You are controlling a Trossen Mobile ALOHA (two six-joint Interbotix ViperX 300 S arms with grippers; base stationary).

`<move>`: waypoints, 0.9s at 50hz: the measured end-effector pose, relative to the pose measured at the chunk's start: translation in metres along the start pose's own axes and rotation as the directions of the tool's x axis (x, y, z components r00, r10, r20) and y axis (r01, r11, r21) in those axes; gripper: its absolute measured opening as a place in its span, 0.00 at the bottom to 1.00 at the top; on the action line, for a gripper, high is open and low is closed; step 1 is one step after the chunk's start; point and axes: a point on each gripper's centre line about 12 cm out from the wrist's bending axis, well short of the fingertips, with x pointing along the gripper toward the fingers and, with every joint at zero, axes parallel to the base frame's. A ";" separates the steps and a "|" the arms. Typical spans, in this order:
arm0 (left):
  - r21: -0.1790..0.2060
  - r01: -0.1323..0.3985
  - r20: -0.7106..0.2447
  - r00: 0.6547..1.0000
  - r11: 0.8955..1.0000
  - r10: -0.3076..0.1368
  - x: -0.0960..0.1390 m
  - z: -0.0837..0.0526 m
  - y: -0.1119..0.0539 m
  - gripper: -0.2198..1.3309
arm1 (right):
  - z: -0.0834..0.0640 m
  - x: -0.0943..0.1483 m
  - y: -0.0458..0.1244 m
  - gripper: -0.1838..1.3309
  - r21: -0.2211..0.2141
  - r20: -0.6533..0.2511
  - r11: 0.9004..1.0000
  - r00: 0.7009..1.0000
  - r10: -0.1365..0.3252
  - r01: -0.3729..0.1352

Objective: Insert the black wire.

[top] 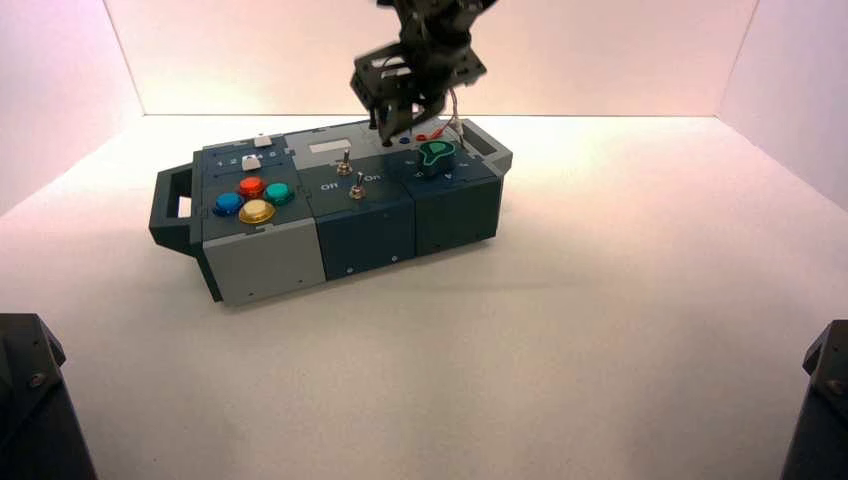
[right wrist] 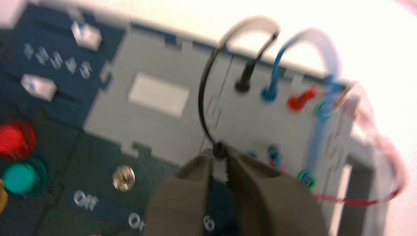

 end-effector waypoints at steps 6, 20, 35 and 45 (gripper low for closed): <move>0.000 0.000 -0.001 1.000 1.000 0.000 0.000 -0.001 0.000 0.04 | 0.003 -0.009 0.002 0.73 -0.002 -0.011 1.000 1.000 0.005 -0.005; 0.000 -0.001 0.000 1.000 1.000 0.001 0.000 0.000 0.000 0.04 | 0.015 -0.043 0.004 0.72 -0.003 -0.057 1.000 0.998 0.018 -0.019; 0.000 0.000 -0.005 1.000 1.000 0.000 0.002 -0.001 0.000 0.04 | 0.022 -0.078 0.005 0.70 -0.032 -0.178 0.999 0.984 0.027 -0.033; -0.004 -0.011 0.000 1.000 1.000 0.011 0.004 -0.003 0.002 0.04 | 0.027 -0.096 0.002 0.70 -0.064 -0.173 0.998 0.985 0.004 -0.015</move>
